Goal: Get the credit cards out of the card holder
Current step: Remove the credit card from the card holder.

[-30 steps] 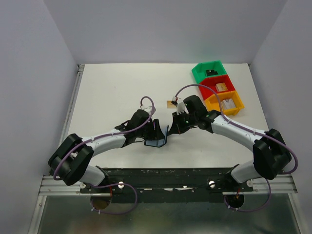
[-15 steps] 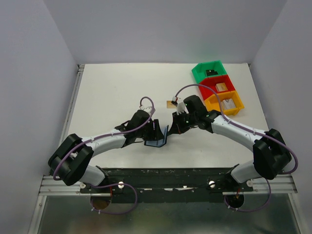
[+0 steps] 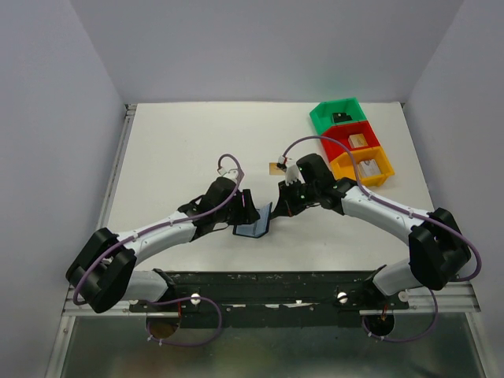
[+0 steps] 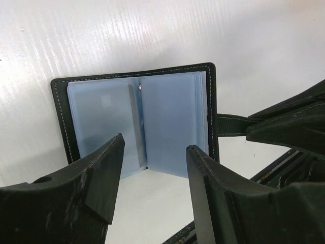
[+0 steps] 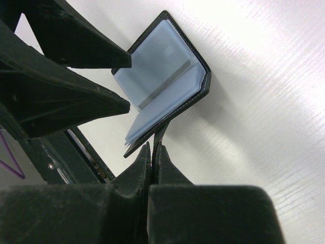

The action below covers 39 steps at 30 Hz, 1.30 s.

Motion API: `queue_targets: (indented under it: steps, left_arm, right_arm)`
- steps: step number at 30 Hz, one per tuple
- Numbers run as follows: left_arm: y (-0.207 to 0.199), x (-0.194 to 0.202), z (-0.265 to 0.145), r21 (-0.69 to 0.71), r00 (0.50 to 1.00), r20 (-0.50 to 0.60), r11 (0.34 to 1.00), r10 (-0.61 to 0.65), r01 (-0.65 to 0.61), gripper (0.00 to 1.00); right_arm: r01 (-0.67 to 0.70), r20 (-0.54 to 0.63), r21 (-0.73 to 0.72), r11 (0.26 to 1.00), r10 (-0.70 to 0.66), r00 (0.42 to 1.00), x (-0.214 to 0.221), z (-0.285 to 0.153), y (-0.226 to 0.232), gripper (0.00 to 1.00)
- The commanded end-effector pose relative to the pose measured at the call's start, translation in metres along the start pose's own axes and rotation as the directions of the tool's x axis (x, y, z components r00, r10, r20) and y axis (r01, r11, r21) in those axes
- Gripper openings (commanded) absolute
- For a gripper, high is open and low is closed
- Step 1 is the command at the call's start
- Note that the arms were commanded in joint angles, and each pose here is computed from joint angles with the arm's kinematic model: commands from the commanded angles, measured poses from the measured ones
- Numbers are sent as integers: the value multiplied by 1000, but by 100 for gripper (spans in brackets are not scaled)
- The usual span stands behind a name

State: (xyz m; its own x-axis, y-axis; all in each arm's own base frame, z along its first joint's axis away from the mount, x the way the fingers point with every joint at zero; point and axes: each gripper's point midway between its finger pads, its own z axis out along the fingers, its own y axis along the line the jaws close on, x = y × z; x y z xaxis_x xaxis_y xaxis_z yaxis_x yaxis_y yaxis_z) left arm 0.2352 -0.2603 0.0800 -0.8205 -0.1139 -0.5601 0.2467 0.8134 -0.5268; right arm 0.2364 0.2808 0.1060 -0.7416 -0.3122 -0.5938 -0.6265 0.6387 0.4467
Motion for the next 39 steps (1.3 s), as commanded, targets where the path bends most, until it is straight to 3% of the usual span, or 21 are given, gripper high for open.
queue_targets:
  steps: [1,6,9,13,21,39]
  left_arm:
    - [11,0,-6,-56,1000,19,998,10,-9,64]
    - [13,-1,-6,-68,1000,26,998,17,-15,64]
    - [-2,-3,-5,13,999,27,999,45,-45,68]
    - [-21,1,1,81,995,-21,992,97,-95,73]
    - [-26,18,12,84,987,-83,988,136,-130,73]
    - [-20,4,-1,43,995,6,994,104,-105,75]
  right_arm:
    - [14,-1,-12,1000,-14,1000,2,-2,1,0]
    - [12,-4,-7,1000,-12,1000,3,-2,0,0]
    - [14,-4,-11,1000,-14,1000,2,-2,1,0]
    - [17,-1,-13,1000,-17,1000,1,-2,1,0]
    - [15,-5,-11,1000,-15,1000,1,-2,1,0]
    - [17,-6,-11,1000,-17,1000,2,-2,1,0]
